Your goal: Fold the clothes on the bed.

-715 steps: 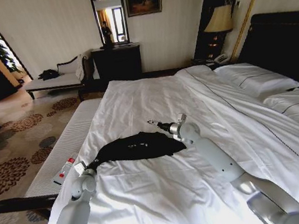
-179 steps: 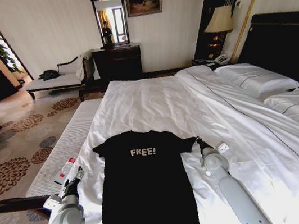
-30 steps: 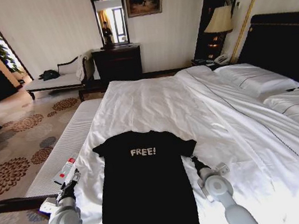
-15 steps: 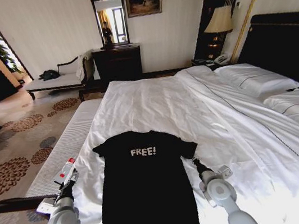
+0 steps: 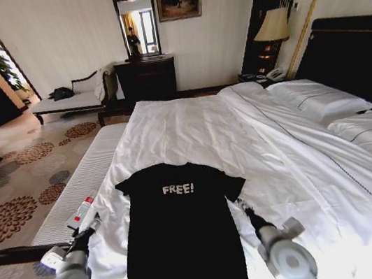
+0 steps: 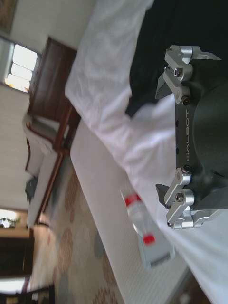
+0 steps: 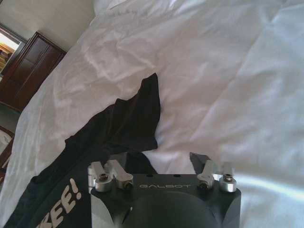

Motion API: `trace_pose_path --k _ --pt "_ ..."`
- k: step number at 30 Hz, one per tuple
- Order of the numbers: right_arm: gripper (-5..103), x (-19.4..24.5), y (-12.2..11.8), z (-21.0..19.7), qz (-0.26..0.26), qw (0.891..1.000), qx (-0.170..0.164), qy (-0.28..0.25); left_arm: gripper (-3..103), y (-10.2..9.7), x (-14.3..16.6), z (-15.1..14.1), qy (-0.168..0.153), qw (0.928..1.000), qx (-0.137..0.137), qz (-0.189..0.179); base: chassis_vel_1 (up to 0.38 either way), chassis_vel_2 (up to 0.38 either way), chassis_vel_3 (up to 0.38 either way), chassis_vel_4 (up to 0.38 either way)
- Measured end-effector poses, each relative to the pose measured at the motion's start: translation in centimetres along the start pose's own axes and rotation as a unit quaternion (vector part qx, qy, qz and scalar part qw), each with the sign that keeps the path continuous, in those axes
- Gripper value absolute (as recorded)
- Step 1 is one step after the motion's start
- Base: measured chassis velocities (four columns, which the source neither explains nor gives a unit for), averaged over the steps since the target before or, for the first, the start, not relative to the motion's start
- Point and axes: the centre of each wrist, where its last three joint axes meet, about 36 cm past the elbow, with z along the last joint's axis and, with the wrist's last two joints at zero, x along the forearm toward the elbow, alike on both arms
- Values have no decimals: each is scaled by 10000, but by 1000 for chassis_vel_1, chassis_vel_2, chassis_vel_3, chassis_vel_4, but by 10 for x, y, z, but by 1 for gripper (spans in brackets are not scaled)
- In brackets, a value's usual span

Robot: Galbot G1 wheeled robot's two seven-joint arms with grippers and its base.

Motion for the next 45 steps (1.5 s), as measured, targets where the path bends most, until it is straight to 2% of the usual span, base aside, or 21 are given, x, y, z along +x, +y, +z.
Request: trace_pose_path --k 1,3,4,6,8,10,13,15,17,18,21,24,28,31,33,36,37,39,43,45 --pt "78 -1 1 0 -2 10000 8 -17 100 -4 -2 -1 -33 10000 8 56 0 0 0 0" --pt "88 -6 7 -1 -73 9999 48 -125 100 -20 -18 -14 -326 9992 144 202 0 0 0 0" --pt "94 -10 11 0 -129 9998 82 -149 100 -22 -28 -21 -441 9986 234 156 0 0 0 0" --pt "94 -14 15 1 -195 9997 108 -142 100 -20 -34 -26 -507 9983 266 75 0 0 0 0" --pt "99 -29 25 8 -369 9991 196 -44 100 -7 -53 -33 -627 9974 265 -220 0 0 0 0" --pt "100 -32 26 10 -383 9990 211 -21 100 -4 -65 -33 -607 9974 265 -277 0 0 0 0" --pt "100 -45 25 17 -316 9994 150 39 100 -8 -117 -25 -333 9982 455 -185 0 0 0 0" --pt "100 -47 25 18 -311 9994 135 42 100 -10 -126 -23 -274 9982 521 -140 0 0 0 0" --pt "100 -53 25 20 -277 9996 82 52 100 -19 -155 -17 -49 9961 878 -12 0 0 0 0" --pt "100 -53 25 20 -277 9996 82 52 100 -19 -155 -17 -49 9961 878 -12 0 0 0 0" --pt "100 -60 24 22 -228 9997 39 70 100 -32 -186 -8 59 9931 1161 121 0 0 0 0" --pt "100 -63 23 24 -198 9998 24 82 100 -40 -199 -2 91 9919 1252 208 0 0 0 0" --pt "100 -69 19 24 -126 9999 9 90 100 -59 -213 7 205 9842 1711 411 0 0 0 0" --pt "100 -71 19 24 -110 9999 5 86 103 -63 -215 8 229 9824 1797 461 0 0 0 0" --pt "100 -73 17 24 -90 9999 -8 97 94 -66 -217 10 248 9813 1846 477 0 0 0 0" --pt "100 -73 17 24 -75 9999 -12 106 89 -68 -218 11 258 9808 1874 480 0 0 0 0" --pt "100 -74 16 25 -68 9999 -11 113 78 -68 -218 12 254 9806 1883 478 0 0 0 0" --pt "100 -74 16 25 -65 9999 -9 116 78 -68 -218 12 249 9806 1885 477 0 0 0 0" --pt "100 -74 14 27 -25 9999 10 119 57 -66 -217 10 211 9822 1818 431 0 0 0 0" --pt "100 -74 13 27 -14 9999 14 119 57 -65 -217 11 211 9824 1808 421 0 0 0 0"
